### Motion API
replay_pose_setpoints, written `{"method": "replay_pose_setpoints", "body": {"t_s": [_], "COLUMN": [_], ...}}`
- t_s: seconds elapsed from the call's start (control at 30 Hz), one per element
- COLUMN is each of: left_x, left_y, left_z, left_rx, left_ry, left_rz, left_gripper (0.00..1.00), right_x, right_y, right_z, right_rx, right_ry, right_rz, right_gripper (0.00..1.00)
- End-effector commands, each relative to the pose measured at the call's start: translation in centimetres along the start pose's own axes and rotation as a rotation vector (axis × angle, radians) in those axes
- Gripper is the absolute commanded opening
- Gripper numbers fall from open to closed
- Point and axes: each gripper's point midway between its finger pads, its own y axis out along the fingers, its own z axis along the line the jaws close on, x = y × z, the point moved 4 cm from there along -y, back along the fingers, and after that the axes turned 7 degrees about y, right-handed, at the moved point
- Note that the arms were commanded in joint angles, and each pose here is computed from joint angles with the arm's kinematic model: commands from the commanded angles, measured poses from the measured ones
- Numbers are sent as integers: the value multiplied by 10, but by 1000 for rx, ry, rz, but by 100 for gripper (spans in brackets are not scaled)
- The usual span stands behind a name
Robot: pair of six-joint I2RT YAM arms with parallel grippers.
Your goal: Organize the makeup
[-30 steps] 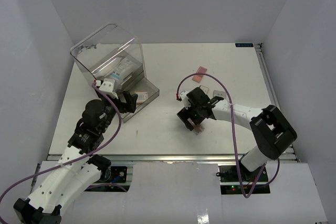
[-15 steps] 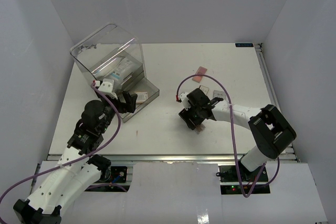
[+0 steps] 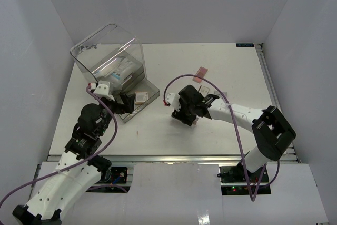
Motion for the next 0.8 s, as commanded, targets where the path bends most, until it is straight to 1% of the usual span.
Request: {"method": "replay_pose_setpoints", "body": {"t_s": [0.0,0.1,0.13,0.2,0.3,0.37,0.43,0.5,0.6,0.67,0.7,0.77], "left_x": [15,24,29,30,34,34,35,36,36,36,36,37], "left_y": [-14,-27,-34,-41,-47,-48,-49,-50,-51,-51,-51,-52], "left_z": [18,30,34,40,45,46,47,48,50,51,52,53], "left_rx": [110,184,206,246,268,280,286,290,301,306,308,312], "left_ry": [-27,-50,-60,-70,-79,-79,-79,-80,-80,-80,-79,-80], "left_rz": [-87,-151,-185,-211,-243,-247,-249,-251,-254,-258,-258,-263], "left_gripper": [98,98,98,98,98,98,98,98,98,98,98,98], "right_x": [84,118,131,164,204,217,238,252,256,257,259,254], "right_y": [-30,-31,-25,-30,-20,-6,9,14,43,53,57,65], "right_z": [-1,-2,0,1,9,15,29,36,42,42,41,40], "right_rx": [-87,-145,-154,-191,-236,-259,-278,-297,-303,-323,-339,-342], "right_ry": [-477,-678,-758,-833,-980,-1056,-1116,-1155,-1208,-1224,-1230,-1239], "right_rz": [-143,-139,-126,-159,-169,-164,-197,-222,-204,-209,-217,-211], "right_gripper": [11,12,13,16,17,17,18,20,26,32,36,48]}}
